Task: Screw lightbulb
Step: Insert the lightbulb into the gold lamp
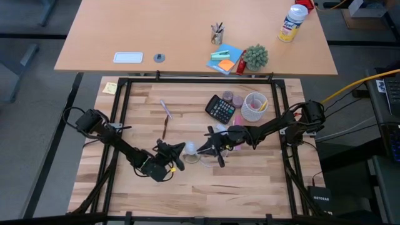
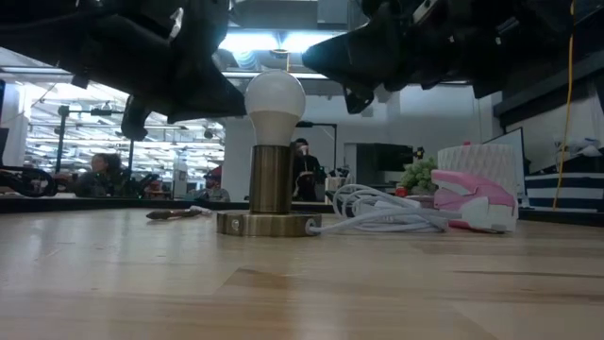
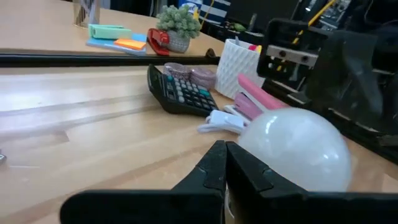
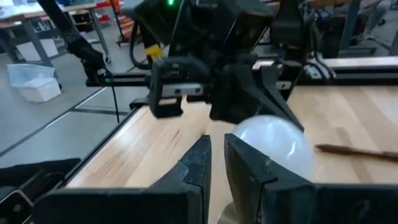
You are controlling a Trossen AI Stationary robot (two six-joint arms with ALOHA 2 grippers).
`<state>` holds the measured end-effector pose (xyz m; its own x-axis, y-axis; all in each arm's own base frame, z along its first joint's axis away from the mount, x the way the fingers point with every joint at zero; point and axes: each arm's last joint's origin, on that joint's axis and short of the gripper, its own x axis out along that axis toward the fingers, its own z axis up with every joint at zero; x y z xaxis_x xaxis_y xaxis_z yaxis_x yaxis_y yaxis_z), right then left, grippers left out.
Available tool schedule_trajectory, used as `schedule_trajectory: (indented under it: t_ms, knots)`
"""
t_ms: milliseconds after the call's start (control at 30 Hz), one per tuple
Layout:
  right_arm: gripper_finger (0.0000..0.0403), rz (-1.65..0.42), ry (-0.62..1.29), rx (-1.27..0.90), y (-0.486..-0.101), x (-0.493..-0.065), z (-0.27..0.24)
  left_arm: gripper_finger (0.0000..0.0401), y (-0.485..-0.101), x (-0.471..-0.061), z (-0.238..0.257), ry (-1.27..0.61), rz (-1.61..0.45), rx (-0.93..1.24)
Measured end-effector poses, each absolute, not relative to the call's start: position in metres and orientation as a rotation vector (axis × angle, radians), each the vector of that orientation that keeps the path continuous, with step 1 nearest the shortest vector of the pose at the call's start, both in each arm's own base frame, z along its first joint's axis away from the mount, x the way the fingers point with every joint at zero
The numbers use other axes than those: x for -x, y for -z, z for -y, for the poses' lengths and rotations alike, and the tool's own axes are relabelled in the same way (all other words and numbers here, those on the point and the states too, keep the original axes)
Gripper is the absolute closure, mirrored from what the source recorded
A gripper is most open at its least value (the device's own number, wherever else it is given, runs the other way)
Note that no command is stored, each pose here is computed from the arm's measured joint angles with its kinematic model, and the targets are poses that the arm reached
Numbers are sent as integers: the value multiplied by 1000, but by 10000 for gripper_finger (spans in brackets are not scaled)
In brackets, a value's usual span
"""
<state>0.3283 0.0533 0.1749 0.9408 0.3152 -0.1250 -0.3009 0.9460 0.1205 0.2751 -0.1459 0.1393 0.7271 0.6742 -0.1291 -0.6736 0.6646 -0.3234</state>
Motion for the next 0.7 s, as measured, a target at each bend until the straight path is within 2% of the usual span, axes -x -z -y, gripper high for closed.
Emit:
schedule_trajectory:
  t_ms: [300, 533, 700]
  knots:
    - [352, -58, -248, -60, -187, -328, -51, 401, -151, -267, 152, -825, 41, 265]
    - [352, -20, -99, 52, -196, -326, -46, 401, -168, -254, 174, -676, 44, 350]
    - [352, -108, 7, 124, -183, -328, -41, 401, -155, -258, 181, -542, -15, 443]
